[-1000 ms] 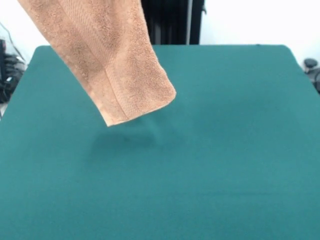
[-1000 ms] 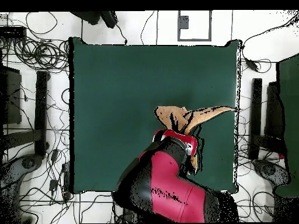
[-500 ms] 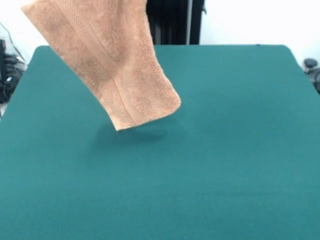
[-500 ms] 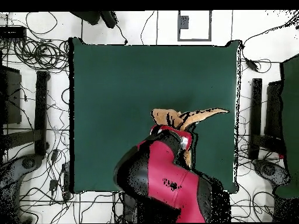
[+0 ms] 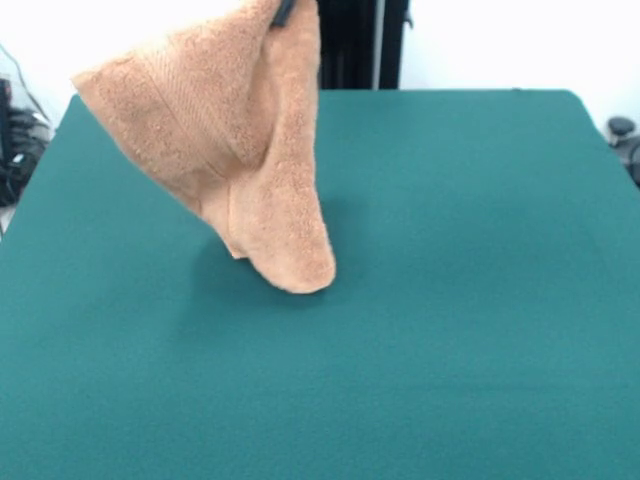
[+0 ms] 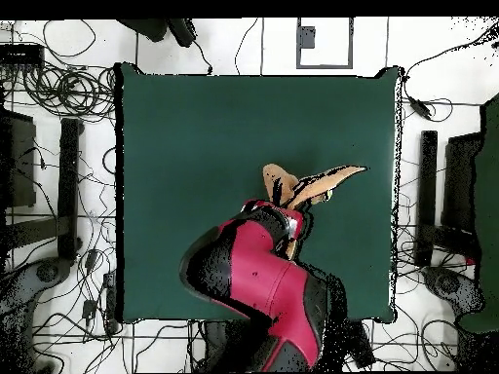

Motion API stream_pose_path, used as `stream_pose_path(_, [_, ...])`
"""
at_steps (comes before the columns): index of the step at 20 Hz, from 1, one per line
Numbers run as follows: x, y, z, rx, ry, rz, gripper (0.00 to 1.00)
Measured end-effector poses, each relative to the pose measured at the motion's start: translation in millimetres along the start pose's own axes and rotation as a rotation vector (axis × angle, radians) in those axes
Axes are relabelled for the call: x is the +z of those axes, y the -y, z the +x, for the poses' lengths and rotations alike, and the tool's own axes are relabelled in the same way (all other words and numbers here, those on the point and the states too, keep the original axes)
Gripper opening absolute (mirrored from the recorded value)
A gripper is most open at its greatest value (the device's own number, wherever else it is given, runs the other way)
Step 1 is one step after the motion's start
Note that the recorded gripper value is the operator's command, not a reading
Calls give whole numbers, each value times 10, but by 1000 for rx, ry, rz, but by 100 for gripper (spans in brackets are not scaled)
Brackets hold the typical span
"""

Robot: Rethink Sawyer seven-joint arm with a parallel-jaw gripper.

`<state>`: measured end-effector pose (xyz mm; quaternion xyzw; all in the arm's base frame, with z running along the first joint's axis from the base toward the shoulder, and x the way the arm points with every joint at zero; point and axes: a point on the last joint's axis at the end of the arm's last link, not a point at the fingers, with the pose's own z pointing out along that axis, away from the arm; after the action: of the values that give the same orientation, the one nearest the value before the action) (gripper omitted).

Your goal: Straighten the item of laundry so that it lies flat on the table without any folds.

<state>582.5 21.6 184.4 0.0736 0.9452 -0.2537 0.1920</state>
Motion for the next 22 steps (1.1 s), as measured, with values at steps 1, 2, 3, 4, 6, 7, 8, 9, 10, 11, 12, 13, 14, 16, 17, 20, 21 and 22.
stream_pose_path(1, [25, -8, 10, 3, -4, 2, 0])
stream_pose_path(2, [50, -16, 20, 6, -8, 4, 0])
stream_pose_path(3, [69, -22, 26, 9, -9, 6, 0])
stream_pose_path(4, [84, -29, 30, 12, -11, 6, 0])
stream_pose_path(6, [109, -43, 36, 16, -12, 7, 0])
stream_pose_path(7, [115, -45, 37, 17, -12, 8, 0])
stream_pose_path(8, [120, -46, 38, 18, -12, 8, 0])
stream_pose_path(9, [126, -48, 36, 19, -10, 9, 0])
stream_pose_path(10, [128, -48, 34, 20, -9, 9, 0])
stream_pose_path(11, [127, -44, 26, 22, -6, 9, 0])
stream_pose_path(12, [126, -43, 22, 24, -4, 9, 0])
stream_pose_path(13, [127, -38, 14, 28, -1, 10, 0])
stream_pose_path(14, [124, -34, 7, 30, 1, 11, 0])
stream_pose_path(16, [117, -21, 1, 34, 2, 15, 0])
stream_pose_path(17, [112, -16, 1, 34, 3, 17, 0])
stream_pose_path(20, [55, 8, 3, 22, 14, 37, 0])
stream_pose_path(21, [40, 7, 3, 19, 17, 40, 0])
stream_pose_path(22, [0, -3, 10, 8, 23, 50, 0])
